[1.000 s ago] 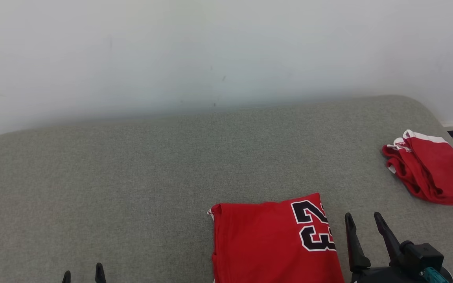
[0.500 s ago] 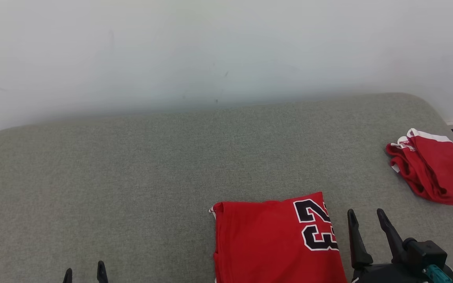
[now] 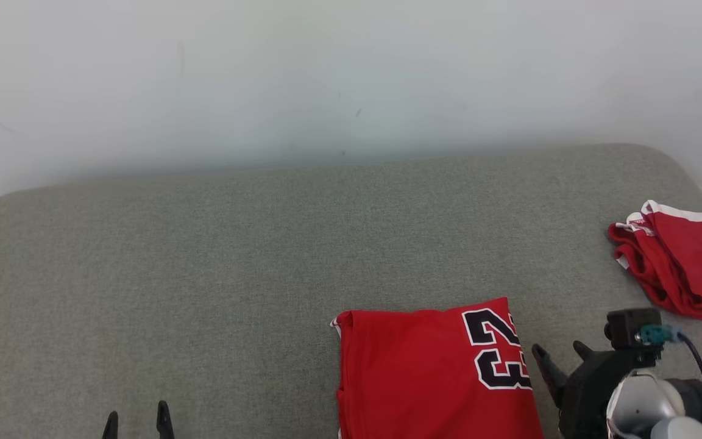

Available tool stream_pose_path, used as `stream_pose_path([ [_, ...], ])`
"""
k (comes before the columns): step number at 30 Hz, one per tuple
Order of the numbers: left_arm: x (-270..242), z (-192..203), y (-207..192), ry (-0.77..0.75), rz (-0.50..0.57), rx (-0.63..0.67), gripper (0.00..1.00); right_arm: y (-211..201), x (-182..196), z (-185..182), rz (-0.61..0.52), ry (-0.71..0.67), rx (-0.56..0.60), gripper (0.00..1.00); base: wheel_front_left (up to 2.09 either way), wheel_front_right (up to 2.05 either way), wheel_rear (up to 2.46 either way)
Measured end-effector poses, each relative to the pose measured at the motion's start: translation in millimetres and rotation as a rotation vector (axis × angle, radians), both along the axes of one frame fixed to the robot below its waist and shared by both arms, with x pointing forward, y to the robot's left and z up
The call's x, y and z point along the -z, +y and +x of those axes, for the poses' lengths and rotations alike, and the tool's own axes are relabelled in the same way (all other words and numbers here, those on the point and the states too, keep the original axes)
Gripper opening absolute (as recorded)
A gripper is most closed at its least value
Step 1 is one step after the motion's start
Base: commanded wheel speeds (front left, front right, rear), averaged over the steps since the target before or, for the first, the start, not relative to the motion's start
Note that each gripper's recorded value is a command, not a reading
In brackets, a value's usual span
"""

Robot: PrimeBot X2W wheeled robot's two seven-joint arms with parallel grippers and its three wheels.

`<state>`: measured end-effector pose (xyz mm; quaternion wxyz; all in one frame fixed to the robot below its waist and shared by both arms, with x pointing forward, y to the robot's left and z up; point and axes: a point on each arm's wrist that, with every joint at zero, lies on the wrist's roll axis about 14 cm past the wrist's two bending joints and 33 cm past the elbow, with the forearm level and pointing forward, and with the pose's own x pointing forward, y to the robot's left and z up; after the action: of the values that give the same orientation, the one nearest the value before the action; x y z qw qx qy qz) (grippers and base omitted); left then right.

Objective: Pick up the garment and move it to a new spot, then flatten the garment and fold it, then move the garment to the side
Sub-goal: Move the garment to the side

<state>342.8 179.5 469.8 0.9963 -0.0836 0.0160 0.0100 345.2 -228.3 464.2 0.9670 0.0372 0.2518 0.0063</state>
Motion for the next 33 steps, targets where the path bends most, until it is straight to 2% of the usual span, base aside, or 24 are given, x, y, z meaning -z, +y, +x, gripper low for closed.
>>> stream_pose_path([
  [4, -0.6, 1.0, -0.3, -0.003, -0.003, 0.002, 1.0, -9.9, 5.8, 2.6, -0.031, 0.16, -0.005, 1.0, 0.0, 0.0, 0.0],
  [9, 1.3, -3.7, 5.9, 0.003, -0.004, -0.02, 1.0, -6.2, 27.5, -4.6, -0.006, 0.344, -0.017, 1.0, 0.0, 0.0, 0.0],
  [15, 3.2, -6.5, 13.7, 0.01, 0.003, -0.04, 1.0, 2.7, 31.7, 9.3, -0.002, 0.373, -0.039, 1.0, 0.0, 0.0, 0.0],
  [29, 4.4, -5.0, 19.5, 0.014, 0.008, -0.055, 1.0, 8.7, 75.7, 6.3, -0.042, 0.559, -0.061, 1.0, 0.0, 0.0, 0.0],
  [30, 4.0, -4.4, 19.1, 0.013, 0.008, -0.054, 1.0, 10.3, 76.7, 6.8, -0.05, 0.568, -0.072, 0.67, 0.0, 0.0, 0.0],
  [31, 3.5, -3.6, 19.5, 0.011, 0.006, -0.056, 1.0, 11.3, 76.6, 8.3, -0.059, 0.569, -0.081, 0.08, 0.0, 0.0, 0.0],
  [32, 2.8, -2.6, 19.9, 0.009, 0.004, -0.058, 1.0, 12.6, 76.5, 9.8, -0.081, 0.568, -0.1, 0.0, 0.0, 0.0, 0.0],
  [33, 2.8, -2.6, 19.9, 0.009, 0.004, -0.058, 1.0, 12.6, 76.5, 9.8, -0.081, 0.568, -0.1, 0.0, 0.0, 0.0, 0.0],
])
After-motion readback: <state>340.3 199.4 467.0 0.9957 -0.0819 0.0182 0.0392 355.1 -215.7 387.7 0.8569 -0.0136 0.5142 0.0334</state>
